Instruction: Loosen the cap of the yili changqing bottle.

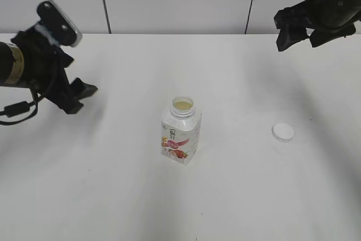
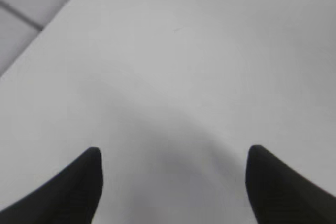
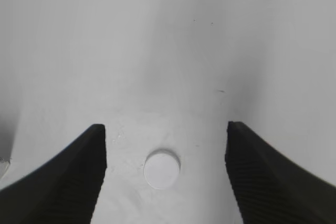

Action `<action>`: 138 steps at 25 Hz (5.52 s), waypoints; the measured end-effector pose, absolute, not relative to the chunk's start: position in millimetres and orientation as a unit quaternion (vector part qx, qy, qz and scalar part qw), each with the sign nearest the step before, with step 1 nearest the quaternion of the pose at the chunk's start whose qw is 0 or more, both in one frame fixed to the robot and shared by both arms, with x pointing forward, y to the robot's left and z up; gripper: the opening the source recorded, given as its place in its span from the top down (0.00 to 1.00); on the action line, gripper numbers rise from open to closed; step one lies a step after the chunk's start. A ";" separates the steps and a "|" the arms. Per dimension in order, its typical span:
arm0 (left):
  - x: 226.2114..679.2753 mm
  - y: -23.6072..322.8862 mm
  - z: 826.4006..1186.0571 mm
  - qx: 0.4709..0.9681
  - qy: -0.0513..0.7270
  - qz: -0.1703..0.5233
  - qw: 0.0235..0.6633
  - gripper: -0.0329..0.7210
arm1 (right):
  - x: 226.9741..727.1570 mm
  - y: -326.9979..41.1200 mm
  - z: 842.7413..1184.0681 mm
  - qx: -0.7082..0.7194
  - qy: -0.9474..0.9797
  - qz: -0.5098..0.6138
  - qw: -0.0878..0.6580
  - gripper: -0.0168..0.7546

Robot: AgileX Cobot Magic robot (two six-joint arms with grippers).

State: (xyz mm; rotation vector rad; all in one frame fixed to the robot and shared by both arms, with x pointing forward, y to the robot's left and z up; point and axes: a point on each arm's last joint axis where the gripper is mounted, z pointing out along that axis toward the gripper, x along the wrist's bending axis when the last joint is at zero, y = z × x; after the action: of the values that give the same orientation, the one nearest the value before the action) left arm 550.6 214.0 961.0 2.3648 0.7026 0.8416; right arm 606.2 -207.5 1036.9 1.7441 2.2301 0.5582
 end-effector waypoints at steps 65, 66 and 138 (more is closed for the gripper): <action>296.1 293.7 1056.5 0.688 0.622 0.241 0.286 0.42 | 325.6 -281.5 1080.1 0.563 0.747 0.260 0.241 0.26; 293.0 294.2 1056.4 0.686 0.620 0.245 0.292 0.42 | 320.9 -282.6 1080.5 0.561 0.744 0.267 0.247 0.26; 231.0 304.8 1058.8 0.625 0.567 0.345 0.411 0.42 | 230.4 -303.6 1054.1 0.559 0.645 0.378 0.358 0.36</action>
State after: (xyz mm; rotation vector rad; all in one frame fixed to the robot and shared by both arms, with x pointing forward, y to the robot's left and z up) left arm 231.0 304.8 1058.8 1.5727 1.4275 0.8671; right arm 230.4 -303.6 1054.1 1.4432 1.6649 0.9759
